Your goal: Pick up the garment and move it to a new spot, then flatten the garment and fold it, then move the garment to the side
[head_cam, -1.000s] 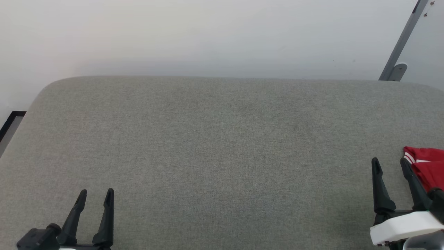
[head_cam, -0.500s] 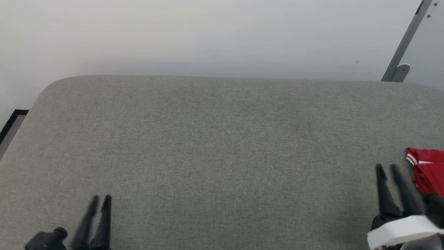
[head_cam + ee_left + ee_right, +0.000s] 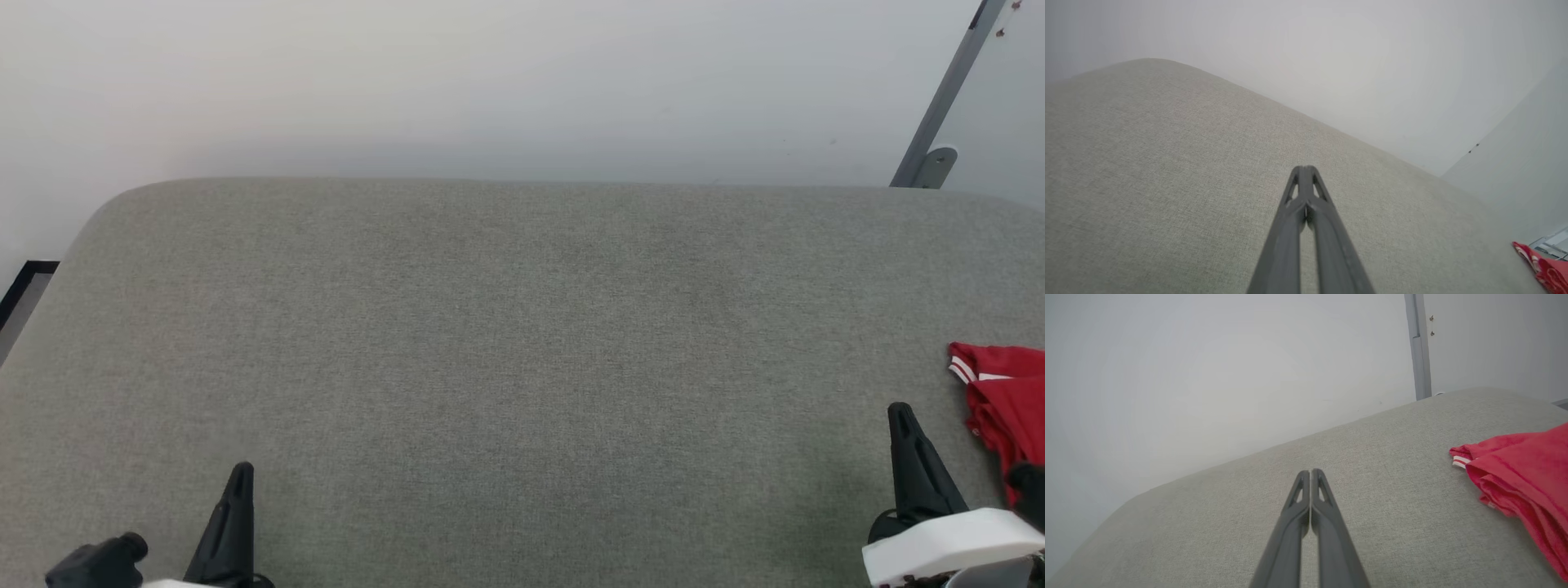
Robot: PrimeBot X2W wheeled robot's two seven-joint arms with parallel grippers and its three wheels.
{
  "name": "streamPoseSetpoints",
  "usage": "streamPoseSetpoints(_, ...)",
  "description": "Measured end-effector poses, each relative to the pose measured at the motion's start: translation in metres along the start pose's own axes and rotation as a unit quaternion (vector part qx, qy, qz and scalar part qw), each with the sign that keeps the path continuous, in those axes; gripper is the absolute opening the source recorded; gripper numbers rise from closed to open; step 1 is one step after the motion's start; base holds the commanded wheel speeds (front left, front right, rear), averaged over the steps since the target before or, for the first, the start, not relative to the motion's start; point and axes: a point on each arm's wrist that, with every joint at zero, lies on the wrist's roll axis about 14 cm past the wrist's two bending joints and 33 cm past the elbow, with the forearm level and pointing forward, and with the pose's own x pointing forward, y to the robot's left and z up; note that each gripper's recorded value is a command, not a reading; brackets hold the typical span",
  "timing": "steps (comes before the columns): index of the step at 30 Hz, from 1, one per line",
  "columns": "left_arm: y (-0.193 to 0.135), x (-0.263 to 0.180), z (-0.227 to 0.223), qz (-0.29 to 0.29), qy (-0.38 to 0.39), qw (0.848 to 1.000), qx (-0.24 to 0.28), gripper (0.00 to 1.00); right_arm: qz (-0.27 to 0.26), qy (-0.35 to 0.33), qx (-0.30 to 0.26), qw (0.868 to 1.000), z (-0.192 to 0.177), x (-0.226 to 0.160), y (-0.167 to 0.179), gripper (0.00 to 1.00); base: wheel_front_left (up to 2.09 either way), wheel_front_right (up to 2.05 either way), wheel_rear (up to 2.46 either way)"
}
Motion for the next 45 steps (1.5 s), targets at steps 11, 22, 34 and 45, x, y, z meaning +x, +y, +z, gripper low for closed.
streamPoseSetpoints(11, 0.0, 0.01, 0.001, 0.013, 0.001, 0.997, -0.081, 0.0, -0.008, 0.001, 0.09, 0.996, 0.0, 0.003, -0.002, 0.0, 0.0, 0.0, 0.0)
streamPoseSetpoints(22, -0.003, 0.02, 0.003, 0.017, 0.0, 0.988, -0.152, 0.0, -0.013, 0.002, 0.168, 0.986, 0.0, 0.006, -0.003, 0.0, 0.0, 0.0, 0.0)
streamPoseSetpoints(34, -0.007, 0.029, 0.001, 0.02, 0.003, 0.974, -0.224, 0.0, -0.017, 0.002, 0.243, 0.97, -0.001, 0.009, -0.004, 0.0, 0.0, 0.0, 0.0)
streamPoseSetpoints(45, -0.012, 0.037, 0.003, 0.017, 0.004, 0.959, -0.283, 0.0, -0.019, 0.0, 0.303, 0.953, 0.0, 0.01, -0.005, 0.0, 0.0, 0.0, 0.0)
